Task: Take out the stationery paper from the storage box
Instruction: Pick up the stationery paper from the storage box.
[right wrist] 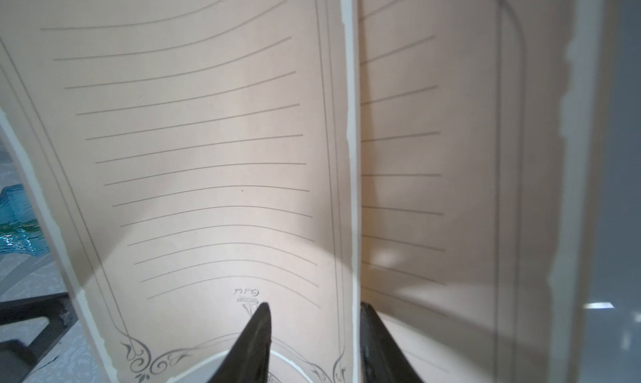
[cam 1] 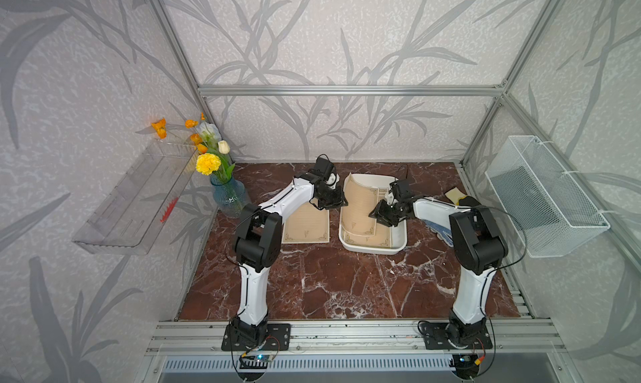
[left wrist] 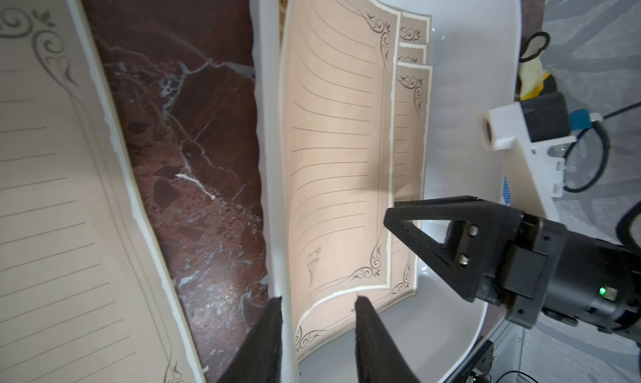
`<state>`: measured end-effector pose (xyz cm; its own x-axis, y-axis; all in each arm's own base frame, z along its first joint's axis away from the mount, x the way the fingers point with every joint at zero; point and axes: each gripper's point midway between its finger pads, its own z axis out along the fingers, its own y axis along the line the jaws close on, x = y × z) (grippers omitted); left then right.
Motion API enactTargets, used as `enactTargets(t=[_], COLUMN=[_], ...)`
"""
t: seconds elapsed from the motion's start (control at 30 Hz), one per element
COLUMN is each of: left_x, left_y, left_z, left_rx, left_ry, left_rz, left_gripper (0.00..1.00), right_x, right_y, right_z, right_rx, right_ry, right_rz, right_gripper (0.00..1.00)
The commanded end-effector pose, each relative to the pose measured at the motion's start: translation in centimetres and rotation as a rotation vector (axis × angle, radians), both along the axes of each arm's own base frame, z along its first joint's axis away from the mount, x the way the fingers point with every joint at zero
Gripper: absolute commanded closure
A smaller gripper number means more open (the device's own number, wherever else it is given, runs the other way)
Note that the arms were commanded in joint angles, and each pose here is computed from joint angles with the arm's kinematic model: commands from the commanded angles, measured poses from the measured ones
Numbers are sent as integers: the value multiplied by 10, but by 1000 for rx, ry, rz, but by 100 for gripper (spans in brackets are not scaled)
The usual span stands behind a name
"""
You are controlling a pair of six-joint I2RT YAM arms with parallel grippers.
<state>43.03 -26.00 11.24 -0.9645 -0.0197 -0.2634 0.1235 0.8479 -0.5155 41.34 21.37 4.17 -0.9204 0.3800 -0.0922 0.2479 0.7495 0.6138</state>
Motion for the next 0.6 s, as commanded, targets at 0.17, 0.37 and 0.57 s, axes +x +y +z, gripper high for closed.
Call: enactTargets(t=[0.17,0.37,0.57], left_x=[1,-1,-2], left_y=[13,8,4], left_z=[-2,-10,-11], left_rx=[104,94,95], left_ry=[-35,-4,-2], left_rz=[-3,-23,-33], left_gripper=[64,68,74], right_x=[-1,-2,-2], right_y=[2,2,3], right_z=[-5,-6,-5], right_rx=[24,31,33], right_ry=[10,11,8], right_rz=[-3,-3,-3], right_gripper=[58,58,58])
